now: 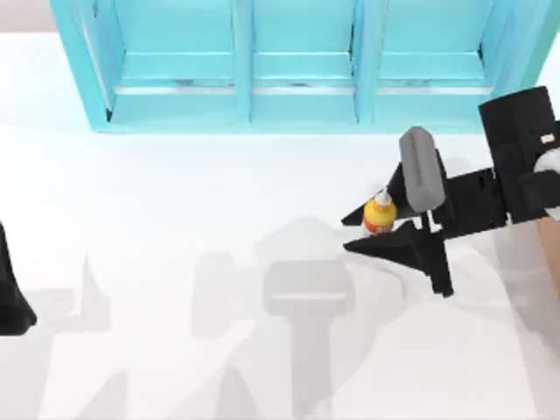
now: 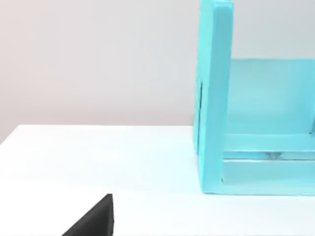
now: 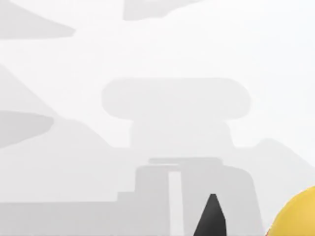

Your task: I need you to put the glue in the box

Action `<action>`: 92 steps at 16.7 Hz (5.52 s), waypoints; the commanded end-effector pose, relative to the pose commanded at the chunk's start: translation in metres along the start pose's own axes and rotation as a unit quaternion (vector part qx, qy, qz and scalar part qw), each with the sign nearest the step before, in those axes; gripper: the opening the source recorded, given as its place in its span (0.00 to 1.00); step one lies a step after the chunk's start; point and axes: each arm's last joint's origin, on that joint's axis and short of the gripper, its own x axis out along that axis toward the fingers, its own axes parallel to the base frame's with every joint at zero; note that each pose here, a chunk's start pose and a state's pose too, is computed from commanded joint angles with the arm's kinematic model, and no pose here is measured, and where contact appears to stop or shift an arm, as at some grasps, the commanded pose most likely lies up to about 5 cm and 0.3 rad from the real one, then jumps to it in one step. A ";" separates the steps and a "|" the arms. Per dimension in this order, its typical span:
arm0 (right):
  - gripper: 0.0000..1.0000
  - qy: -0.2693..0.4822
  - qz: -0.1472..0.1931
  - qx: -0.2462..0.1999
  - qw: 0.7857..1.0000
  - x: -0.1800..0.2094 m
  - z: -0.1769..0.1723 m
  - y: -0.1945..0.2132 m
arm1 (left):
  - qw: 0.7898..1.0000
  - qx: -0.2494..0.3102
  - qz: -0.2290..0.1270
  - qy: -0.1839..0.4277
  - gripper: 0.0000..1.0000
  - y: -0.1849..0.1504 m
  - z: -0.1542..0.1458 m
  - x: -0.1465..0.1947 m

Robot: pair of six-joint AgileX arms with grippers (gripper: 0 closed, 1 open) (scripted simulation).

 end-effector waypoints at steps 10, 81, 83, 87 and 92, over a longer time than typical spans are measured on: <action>0.00 0.000 -0.001 -0.002 1.000 -0.014 0.029 0.003 | 1.000 0.000 0.000 0.000 1.00 0.000 0.000 0.000; 0.00 0.008 -0.357 0.150 0.922 -0.299 -0.111 0.104 | 1.000 0.000 0.000 0.000 1.00 0.000 0.000 0.000; 0.00 0.008 -0.357 0.149 0.922 -0.296 -0.112 0.101 | 1.000 0.000 0.000 0.000 1.00 0.000 0.000 0.000; 0.00 0.007 -0.356 0.151 0.922 -0.289 -0.115 0.097 | 1.000 0.000 0.000 0.000 1.00 0.000 0.000 0.000; 0.00 0.007 -0.358 0.149 0.922 -0.282 -0.116 0.093 | 1.000 0.000 0.000 0.000 1.00 0.000 0.000 0.000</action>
